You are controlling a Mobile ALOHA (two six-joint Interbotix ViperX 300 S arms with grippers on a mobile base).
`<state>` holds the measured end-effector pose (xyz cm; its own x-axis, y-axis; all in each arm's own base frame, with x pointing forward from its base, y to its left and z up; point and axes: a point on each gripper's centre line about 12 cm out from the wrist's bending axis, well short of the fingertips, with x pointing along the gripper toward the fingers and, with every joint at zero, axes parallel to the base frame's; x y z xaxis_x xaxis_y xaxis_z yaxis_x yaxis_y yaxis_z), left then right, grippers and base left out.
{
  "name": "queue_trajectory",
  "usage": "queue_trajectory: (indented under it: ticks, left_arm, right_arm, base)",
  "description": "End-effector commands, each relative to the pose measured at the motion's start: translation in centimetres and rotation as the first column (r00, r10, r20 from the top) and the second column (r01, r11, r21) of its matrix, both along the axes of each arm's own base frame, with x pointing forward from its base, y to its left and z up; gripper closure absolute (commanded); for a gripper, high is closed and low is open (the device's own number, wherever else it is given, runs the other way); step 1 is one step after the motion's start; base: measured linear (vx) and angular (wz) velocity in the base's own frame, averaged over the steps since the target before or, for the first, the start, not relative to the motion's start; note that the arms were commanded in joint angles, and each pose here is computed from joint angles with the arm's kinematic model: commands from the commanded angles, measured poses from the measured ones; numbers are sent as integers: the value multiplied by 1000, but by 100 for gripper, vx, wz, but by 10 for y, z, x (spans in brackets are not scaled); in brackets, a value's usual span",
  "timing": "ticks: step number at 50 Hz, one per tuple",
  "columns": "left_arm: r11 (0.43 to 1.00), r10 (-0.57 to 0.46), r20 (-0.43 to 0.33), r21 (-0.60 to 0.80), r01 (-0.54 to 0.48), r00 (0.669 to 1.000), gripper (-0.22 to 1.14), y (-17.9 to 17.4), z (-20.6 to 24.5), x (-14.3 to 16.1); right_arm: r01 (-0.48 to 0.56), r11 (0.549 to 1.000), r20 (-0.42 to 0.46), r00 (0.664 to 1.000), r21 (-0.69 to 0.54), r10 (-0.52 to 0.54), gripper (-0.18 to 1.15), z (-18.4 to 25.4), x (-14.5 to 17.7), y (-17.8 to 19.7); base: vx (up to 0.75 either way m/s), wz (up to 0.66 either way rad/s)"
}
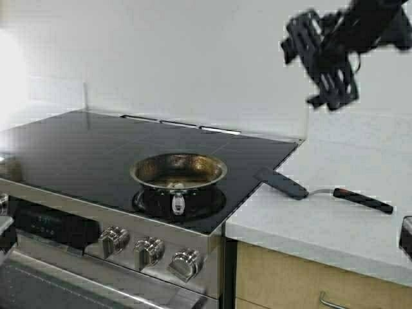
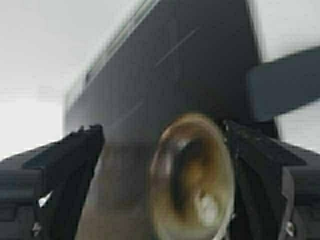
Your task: Add oil to the pan and cook the shrimp and serve it
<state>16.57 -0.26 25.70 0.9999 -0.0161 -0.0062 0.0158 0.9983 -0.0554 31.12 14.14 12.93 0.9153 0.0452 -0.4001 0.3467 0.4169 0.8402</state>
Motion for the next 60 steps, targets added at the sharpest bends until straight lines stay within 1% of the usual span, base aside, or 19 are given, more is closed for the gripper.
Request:
queue_trajectory:
  ticks: [1, 9, 14, 18, 25, 30, 34, 46, 60]
  left_arm:
    - [1000, 0, 14, -2, 0, 1000, 89, 0, 5, 1]
    - [1000, 0, 14, -2, 0, 1000, 89, 0, 5, 1]
    - [1000, 0, 14, -5, 0, 1000, 89, 0, 5, 1]
    - [1000, 0, 14, -6, 0, 1000, 89, 0, 5, 1]
    - [1000, 0, 15, -12, 0, 1000, 89, 0, 5, 1]
    - [1000, 0, 14, -16, 0, 1000, 89, 0, 5, 1]
    - [1000, 0, 14, -17, 0, 1000, 89, 0, 5, 1]
    - [1000, 0, 17, -17, 0, 1000, 89, 0, 5, 1]
    - [1000, 0, 18, -19, 0, 1000, 89, 0, 5, 0]
  right_arm:
    - [146, 989, -27, 989, 6, -146, -5, -28, -4, 12]
    - [167, 985, -79, 982, -32, -169, -5, -64, 5, 20]
    - [210, 978, -108, 972, -19, -211, -5, -83, 6, 18]
    - [251, 968, -135, 960, 15, -247, -5, -101, 4, 13]
    - [239, 970, -176, 957, 33, -230, -5, -138, 8, 4]
    - [218, 974, -188, 961, 57, -204, -5, -155, 17, -3]
    - [214, 974, -194, 961, 79, -195, -5, -163, 24, -9]
    - [272, 958, -190, 949, 92, -251, -5, -180, 53, -31]
    - [240, 965, -202, 955, 102, -216, -5, -193, 86, -45]
  base:
    - [0, 0]
    - [0, 0]
    - [0, 0]
    - [0, 0]
    - [0, 0]
    - [0, 0]
    - [0, 0]
    - [0, 0]
    - [0, 0]
